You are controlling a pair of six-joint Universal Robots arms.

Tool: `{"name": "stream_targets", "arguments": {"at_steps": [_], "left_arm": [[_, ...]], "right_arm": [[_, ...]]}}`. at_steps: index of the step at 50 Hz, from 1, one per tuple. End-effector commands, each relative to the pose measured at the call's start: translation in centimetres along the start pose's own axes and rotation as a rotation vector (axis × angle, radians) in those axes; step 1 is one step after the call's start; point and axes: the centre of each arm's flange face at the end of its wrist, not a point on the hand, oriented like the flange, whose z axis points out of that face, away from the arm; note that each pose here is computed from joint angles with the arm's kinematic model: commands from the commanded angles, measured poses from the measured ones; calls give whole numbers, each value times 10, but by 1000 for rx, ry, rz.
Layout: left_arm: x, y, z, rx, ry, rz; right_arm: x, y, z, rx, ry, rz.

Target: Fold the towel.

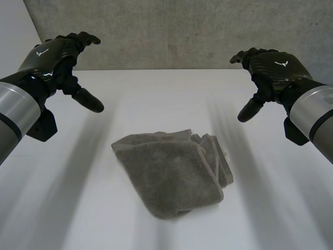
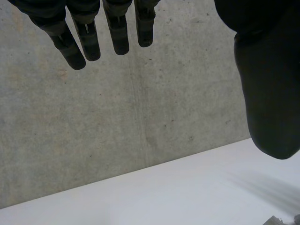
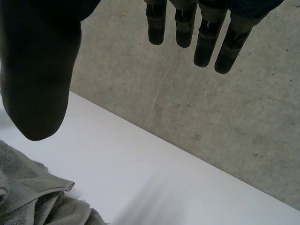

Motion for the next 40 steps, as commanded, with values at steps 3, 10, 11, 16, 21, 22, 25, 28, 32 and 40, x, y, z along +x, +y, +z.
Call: {"name": "stream_targets", "arguments": {"at_steps": [3, 10, 11, 16, 21, 22, 25, 28, 32, 40], "left_arm": [[0, 1, 0, -1, 1, 1], [-2, 12, 4, -38, -6, 2], [-2, 13, 4, -40, -5, 3], [-1, 11, 4, -35, -4, 7], [-1, 6, 3, -17, -3, 7], [-1, 6, 3, -17, -3, 7], [-1, 6, 3, -16, -1, 6], [-1, 8, 3, -23, -2, 3], [0, 20, 5, -31, 7, -8], [25, 3, 31, 119, 12, -88]], "right_arm": [[0, -1, 0, 1, 1, 0], [0, 1, 0, -2, 1, 0], [0, 1, 0, -2, 1, 0], [0, 0, 0, 5, 1, -2], [0, 1, 0, 3, 1, -2], [0, 1, 0, 3, 1, -2], [0, 0, 0, 5, 1, -2], [0, 1, 1, 6, 1, -2], [0, 5, 4, 25, -5, 14], [-8, 18, 12, 37, -27, 12]]}}
